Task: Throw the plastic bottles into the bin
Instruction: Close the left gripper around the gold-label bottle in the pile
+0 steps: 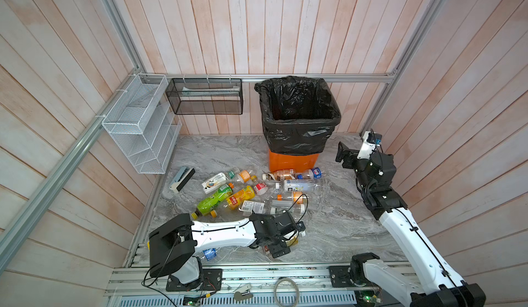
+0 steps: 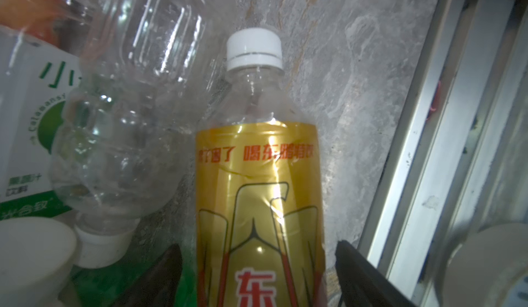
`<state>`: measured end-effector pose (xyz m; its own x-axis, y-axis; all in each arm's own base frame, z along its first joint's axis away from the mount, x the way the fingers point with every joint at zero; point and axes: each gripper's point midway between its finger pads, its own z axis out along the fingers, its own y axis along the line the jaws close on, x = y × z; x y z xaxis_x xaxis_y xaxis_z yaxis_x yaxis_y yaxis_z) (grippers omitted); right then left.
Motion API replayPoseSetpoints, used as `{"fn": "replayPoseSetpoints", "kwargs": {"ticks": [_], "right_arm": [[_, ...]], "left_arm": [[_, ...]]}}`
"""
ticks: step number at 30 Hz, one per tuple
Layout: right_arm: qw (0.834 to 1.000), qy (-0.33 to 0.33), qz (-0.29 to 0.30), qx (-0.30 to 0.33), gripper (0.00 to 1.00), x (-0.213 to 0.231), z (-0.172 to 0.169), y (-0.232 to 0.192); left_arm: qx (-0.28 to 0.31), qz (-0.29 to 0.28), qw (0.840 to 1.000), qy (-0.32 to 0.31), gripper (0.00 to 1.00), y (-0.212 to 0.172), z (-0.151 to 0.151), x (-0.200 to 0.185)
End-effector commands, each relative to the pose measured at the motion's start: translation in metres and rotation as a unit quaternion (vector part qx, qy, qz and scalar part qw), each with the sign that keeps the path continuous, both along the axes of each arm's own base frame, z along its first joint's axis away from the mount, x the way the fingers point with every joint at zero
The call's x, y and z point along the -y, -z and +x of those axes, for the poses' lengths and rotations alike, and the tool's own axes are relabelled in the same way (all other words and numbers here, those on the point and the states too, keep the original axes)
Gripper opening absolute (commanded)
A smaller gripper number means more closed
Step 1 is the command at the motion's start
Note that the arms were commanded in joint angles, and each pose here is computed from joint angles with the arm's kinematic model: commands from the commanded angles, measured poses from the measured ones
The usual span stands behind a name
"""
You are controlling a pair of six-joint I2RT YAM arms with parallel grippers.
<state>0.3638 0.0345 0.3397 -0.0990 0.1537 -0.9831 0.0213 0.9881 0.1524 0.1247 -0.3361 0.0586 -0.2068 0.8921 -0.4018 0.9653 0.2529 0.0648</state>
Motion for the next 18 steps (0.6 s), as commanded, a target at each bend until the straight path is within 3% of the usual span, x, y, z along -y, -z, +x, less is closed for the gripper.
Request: {"fn": "replayPoseSetpoints", "kwargs": {"ticks": [1, 15, 18], "right_arm": [[1.000, 0.023, 0.011, 0.010, 0.96, 0.010, -0.003, 0.000], [0.998, 0.048, 0.025, -0.014, 0.97, 0.023, -0.005, 0.025], [0.998, 0.053, 0.026, -0.015, 0.97, 0.026, -0.006, 0.027]], "left_arm": [[-0.018, -0.002, 1.000, 0.025, 0.84, 0.000, -0.008, 0.009], [-0.053, 0.022, 0.998, 0.039, 0.77, 0.024, -0.017, 0.012], [-0.051, 0.023, 0.998, 0.038, 0.71, 0.024, -0.016, 0.013]]}}
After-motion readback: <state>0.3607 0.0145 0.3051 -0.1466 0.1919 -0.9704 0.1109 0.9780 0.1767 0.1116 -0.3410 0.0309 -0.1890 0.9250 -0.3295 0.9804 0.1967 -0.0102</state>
